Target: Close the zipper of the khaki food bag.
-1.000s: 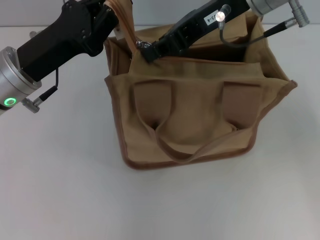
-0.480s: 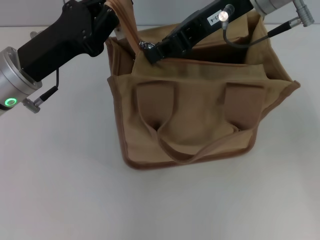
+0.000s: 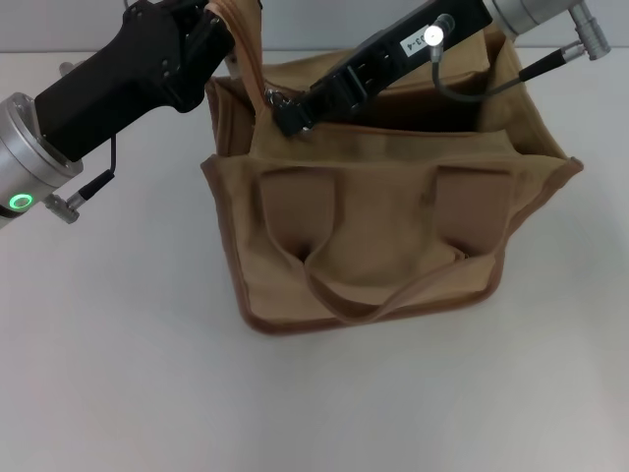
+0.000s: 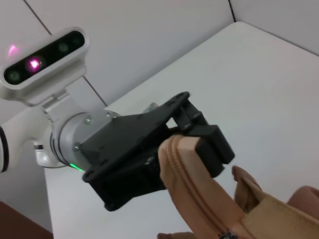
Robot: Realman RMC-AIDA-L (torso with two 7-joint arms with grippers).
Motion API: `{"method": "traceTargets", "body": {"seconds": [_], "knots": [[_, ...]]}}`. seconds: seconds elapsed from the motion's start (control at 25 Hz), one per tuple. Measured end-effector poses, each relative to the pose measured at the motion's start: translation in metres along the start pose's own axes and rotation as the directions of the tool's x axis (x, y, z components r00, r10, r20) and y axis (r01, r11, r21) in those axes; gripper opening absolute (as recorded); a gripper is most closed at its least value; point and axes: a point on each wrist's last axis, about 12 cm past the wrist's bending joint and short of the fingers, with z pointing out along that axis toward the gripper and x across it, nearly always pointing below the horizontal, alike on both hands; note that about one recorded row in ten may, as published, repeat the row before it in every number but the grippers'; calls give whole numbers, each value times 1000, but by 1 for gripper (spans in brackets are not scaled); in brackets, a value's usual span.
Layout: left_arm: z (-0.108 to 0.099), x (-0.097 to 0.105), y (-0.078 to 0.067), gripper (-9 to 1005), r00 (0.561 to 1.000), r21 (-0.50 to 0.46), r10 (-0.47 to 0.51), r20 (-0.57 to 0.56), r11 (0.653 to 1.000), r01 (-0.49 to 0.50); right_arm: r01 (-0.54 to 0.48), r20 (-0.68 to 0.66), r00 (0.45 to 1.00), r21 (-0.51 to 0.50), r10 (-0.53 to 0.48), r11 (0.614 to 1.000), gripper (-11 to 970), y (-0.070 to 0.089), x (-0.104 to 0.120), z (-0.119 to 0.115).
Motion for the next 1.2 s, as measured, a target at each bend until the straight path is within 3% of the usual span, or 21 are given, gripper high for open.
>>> {"method": "traceTargets", "body": {"seconds": [0.96, 1.2], "knots": [[0, 0, 0, 29, 1000, 1, -4, -1, 1000, 4, -19, 2, 1000, 2, 19, 1000, 106, 1, -2, -8], [0, 0, 0, 29, 1000, 1, -4, -1, 1000, 4, -19, -4, 1000, -4, 19, 1000, 261, 3, -2, -5]]}}
